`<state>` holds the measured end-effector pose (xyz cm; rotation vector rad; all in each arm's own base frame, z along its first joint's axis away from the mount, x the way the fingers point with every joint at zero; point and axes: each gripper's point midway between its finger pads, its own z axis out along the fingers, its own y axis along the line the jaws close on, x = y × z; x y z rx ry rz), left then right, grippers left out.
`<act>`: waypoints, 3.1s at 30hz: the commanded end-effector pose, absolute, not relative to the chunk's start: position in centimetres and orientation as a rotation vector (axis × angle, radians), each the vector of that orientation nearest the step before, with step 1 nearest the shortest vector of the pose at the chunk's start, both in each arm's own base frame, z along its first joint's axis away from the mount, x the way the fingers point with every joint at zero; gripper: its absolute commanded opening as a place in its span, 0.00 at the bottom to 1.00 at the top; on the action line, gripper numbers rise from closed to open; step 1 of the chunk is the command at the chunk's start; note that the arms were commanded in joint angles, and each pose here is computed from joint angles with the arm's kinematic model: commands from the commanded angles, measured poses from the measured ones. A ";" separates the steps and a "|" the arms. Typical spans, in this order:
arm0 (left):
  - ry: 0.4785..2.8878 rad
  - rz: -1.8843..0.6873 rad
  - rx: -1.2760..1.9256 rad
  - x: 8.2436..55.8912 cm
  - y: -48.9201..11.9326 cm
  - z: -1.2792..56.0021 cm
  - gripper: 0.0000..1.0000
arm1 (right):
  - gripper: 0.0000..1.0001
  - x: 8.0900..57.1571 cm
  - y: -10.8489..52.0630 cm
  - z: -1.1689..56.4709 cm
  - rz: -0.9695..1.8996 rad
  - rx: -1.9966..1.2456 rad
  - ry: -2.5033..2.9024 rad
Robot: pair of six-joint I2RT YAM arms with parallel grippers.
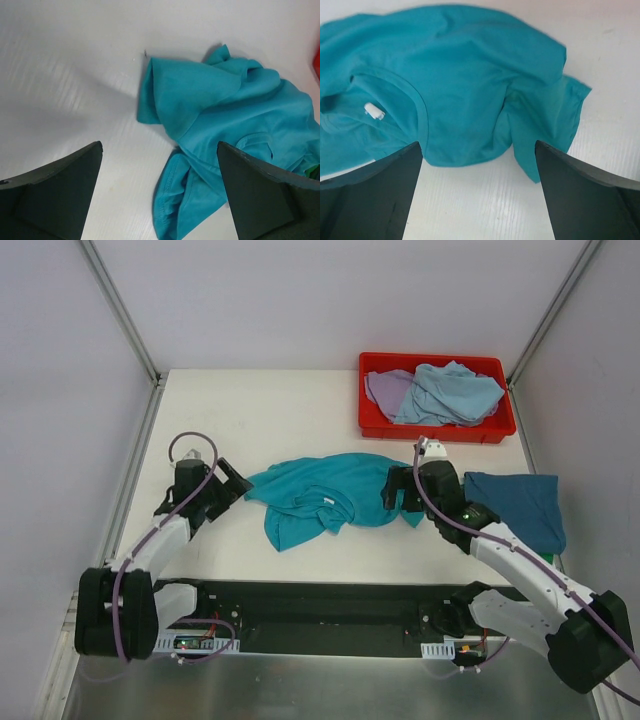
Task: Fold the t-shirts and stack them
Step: Flatten out the tshirt
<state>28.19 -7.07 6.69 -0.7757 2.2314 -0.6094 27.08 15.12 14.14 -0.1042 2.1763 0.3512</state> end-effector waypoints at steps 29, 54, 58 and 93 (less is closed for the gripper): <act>2.435 -0.609 -0.705 35.8 -11.2 3.6 0.00 | 0.84 28.3 12.6 5.0 0.096 0.230 2.326; 1.306 -0.750 -0.326 22.8 -6.9 43.5 0.00 | 0.00 20.3 13.0 40.3 0.635 -0.128 1.589; 1.214 -0.808 -0.193 20.4 -8.2 51.0 0.00 | 0.01 19.2 12.0 46.4 0.628 -0.137 1.505; 1.572 -0.480 -0.530 30.1 -2.8 42.6 0.00 | 0.00 36.5 21.8 39.1 0.670 -0.308 1.771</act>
